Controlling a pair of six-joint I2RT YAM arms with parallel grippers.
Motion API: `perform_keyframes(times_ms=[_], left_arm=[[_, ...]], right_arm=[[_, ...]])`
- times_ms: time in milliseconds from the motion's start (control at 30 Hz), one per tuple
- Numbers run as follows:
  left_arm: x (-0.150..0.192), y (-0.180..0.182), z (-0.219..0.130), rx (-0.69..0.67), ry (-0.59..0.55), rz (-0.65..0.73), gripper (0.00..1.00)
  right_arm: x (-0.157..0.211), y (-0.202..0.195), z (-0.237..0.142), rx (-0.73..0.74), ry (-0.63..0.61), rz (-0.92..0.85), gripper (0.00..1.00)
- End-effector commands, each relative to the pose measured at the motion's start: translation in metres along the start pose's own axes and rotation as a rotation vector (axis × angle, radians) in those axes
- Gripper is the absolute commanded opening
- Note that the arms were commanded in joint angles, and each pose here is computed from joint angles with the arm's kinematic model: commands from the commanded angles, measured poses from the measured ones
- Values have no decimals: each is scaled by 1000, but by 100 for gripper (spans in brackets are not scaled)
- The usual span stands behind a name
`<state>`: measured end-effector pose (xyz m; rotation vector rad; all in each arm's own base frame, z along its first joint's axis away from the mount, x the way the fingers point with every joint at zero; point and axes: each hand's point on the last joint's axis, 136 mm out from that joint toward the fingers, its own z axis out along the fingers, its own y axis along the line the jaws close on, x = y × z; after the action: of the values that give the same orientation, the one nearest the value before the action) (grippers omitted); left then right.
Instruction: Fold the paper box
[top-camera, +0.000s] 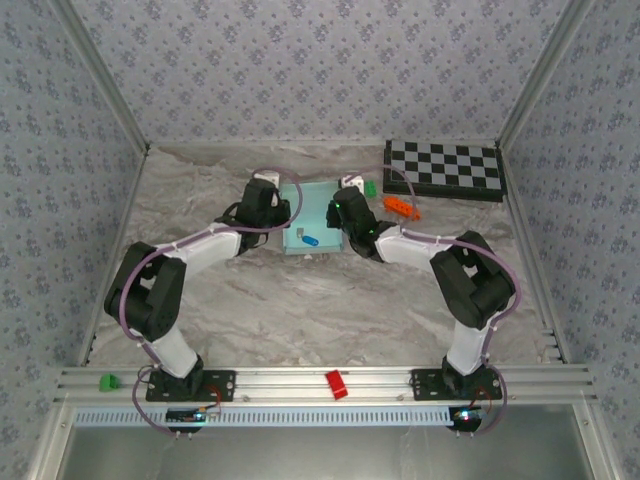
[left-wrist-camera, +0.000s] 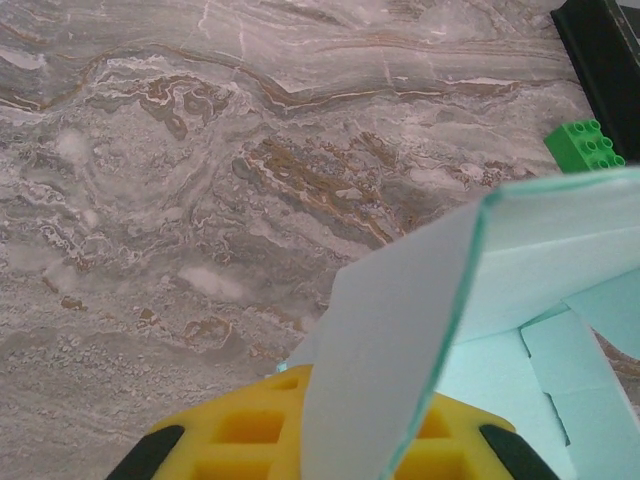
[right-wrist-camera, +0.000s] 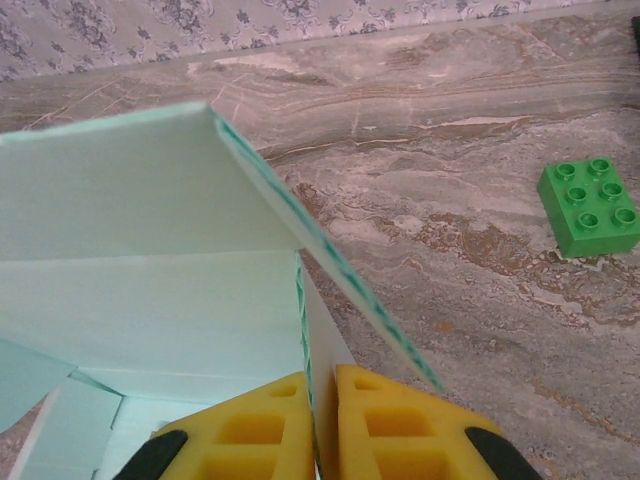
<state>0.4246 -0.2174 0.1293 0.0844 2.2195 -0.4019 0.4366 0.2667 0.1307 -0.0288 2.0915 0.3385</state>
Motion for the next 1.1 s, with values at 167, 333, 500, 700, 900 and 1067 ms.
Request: perform_keyframes(times_ms=[167, 333, 500, 700, 900, 1067], left_arm=[[16, -13, 2, 35, 16, -4, 16], [23, -14, 2, 29, 23, -1, 18], [29, -13, 0, 20, 31, 3, 19], [37, -9, -2, 9, 36, 3, 18], [44, -7, -6, 1, 40, 5, 18], [51, -5, -8, -13, 47, 8, 18]], right_arm=[[2, 14, -5, -39, -39, -6, 13], [5, 15, -7, -37, -38, -13, 13], [10, 16, -10, -39, -34, -20, 13], [17, 13, -13, -25, -32, -31, 14], [23, 11, -17, -14, -28, -40, 14], [31, 9, -21, -8, -17, -46, 14]])
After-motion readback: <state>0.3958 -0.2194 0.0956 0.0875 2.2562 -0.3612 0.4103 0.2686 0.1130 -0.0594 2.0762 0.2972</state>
